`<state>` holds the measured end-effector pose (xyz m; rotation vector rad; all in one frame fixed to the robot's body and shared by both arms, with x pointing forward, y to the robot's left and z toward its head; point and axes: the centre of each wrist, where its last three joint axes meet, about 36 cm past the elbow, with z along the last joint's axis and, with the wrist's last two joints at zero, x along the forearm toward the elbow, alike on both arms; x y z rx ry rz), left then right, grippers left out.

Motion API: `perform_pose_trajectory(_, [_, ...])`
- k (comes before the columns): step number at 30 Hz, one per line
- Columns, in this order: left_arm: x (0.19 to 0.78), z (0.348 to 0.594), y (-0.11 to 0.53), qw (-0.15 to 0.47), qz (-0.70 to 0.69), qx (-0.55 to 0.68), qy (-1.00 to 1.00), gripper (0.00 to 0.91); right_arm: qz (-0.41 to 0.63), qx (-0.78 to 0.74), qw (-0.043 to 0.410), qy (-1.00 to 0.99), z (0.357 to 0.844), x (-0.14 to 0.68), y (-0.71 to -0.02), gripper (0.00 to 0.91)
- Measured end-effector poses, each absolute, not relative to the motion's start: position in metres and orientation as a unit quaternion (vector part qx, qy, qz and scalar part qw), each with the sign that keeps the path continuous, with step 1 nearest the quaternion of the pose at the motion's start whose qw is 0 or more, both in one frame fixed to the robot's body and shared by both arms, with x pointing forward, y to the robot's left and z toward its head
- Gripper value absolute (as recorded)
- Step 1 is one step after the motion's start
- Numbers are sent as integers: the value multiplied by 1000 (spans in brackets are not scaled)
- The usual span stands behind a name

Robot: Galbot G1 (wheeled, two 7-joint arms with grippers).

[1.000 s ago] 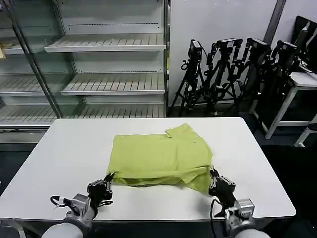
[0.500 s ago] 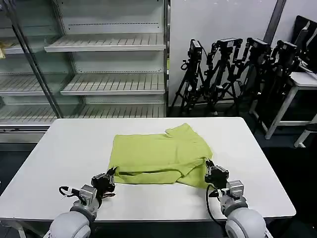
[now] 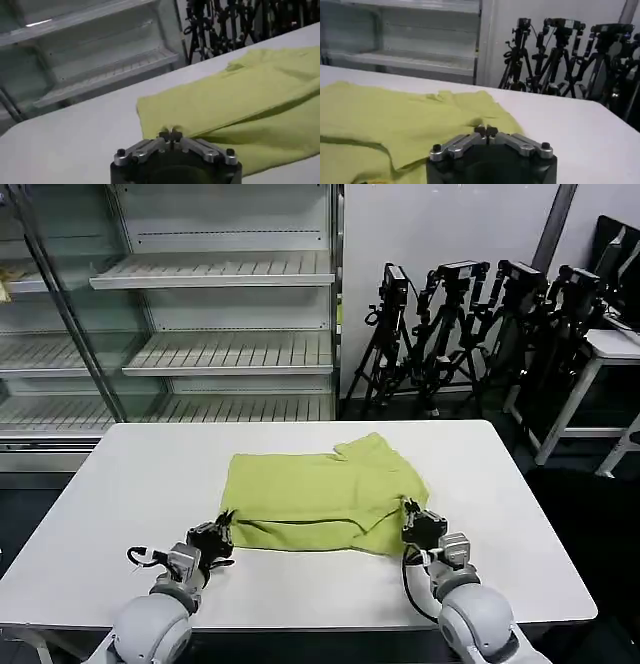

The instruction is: Fold and organize the clothes.

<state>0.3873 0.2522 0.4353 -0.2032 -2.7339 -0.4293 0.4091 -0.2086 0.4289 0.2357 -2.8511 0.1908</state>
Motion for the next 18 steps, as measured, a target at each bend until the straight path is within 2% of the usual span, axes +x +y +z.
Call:
perform_pose_trajectory(1, [388, 434, 253, 183, -153, -71, -969, 50, 67, 81, 139, -985, 427, 410, -208, 0])
perform_pose_trajectory(2, [389, 433, 253, 184, -153, -70, -968, 191, 68, 81, 141, -984, 425, 411, -208, 272])
perform_pose_trajectory(3, [389, 432, 253, 186, -153, -69, -968, 615, 70, 81, 142, -984, 424, 412, -207, 907])
perform_pose_trajectory(4, [390, 432, 254, 187, -154, -69, -968, 846, 70, 81, 143, -984, 422, 412, -207, 907])
perform_pose_trajectory(5, [390, 431, 254, 188, -154, -69, -968, 907, 70, 80, 144, -984, 421, 412, -206, 907])
perform_pose_trajectory(18, [379, 429, 258, 194, -135, -57, -970, 907, 76, 77, 142, -984, 416, 400, -206, 907])
